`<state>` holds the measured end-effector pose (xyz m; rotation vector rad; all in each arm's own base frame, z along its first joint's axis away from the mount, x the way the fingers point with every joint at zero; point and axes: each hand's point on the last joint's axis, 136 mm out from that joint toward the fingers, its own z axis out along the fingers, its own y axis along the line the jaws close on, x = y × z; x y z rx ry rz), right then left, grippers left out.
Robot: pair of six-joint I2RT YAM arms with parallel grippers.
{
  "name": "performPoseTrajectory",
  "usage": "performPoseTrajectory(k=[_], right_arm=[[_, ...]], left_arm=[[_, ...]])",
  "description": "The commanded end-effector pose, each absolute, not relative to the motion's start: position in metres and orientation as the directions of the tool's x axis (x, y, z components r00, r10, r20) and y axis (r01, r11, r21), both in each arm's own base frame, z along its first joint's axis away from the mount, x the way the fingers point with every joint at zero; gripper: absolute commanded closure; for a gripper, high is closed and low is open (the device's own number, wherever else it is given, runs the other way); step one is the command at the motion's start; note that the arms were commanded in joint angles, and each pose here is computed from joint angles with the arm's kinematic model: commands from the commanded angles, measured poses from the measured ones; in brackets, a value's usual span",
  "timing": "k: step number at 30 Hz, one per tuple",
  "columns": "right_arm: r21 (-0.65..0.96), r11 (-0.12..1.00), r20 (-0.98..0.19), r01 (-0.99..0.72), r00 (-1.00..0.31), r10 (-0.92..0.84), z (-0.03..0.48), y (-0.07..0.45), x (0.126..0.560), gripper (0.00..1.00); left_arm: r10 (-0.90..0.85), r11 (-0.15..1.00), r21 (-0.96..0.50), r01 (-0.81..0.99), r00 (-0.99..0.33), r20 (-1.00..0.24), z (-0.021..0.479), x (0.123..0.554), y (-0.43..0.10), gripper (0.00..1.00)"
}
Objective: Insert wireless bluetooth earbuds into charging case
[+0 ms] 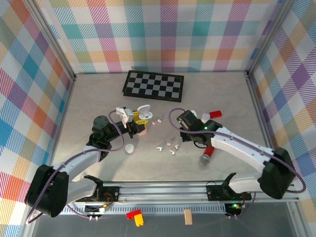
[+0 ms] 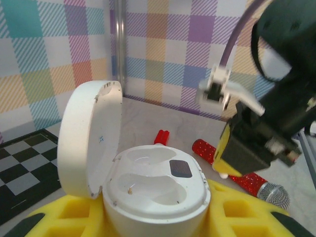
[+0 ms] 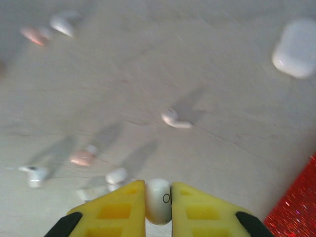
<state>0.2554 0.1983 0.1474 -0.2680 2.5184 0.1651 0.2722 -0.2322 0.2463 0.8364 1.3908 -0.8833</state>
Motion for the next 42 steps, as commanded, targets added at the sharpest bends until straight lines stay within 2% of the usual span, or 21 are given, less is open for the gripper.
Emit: performPoseTrajectory(k=[1,6,10,15,23,42], right_arm=[[0.166,0.881,-0.721,-0.442,-0.664,-0.197,0.197,0.234,0.256,0.85],[0.173,0.743,-0.822,-0.647,-0.511,-0.253,0.246,0.262,0.245,0.84],[0.169,0.626,-0.865,-0.762,-0.419,-0.277,0.273,0.281,0.234,0.85],[0.184,0.538,-0.883,-0.822,-0.379,-0.277,0.289,0.3,0.228,0.84],[0.198,0.504,-0.89,-0.841,-0.37,-0.267,0.292,0.315,0.233,0.84],[0.185,0.507,-0.854,-0.842,-0.393,-0.341,0.261,0.311,0.23,0.84]], left_arm=[[-0.005,0.371,0.037,0.928,0.042,-0.999,0.254,0.262,-0.246,0.71],[0.024,0.274,0.027,0.961,0.021,-0.999,0.249,0.25,-0.263,0.71],[0.023,0.238,0.027,0.971,0.022,-1.0,0.25,0.243,-0.271,0.71],[0.027,0.176,0.019,0.984,0.015,-1.0,0.255,0.236,-0.279,0.71],[0.043,0.125,0.012,0.992,0.007,-0.999,0.251,0.229,-0.283,0.72],[0.003,0.16,0.018,0.987,0.018,-1.0,0.266,0.232,-0.281,0.72]])
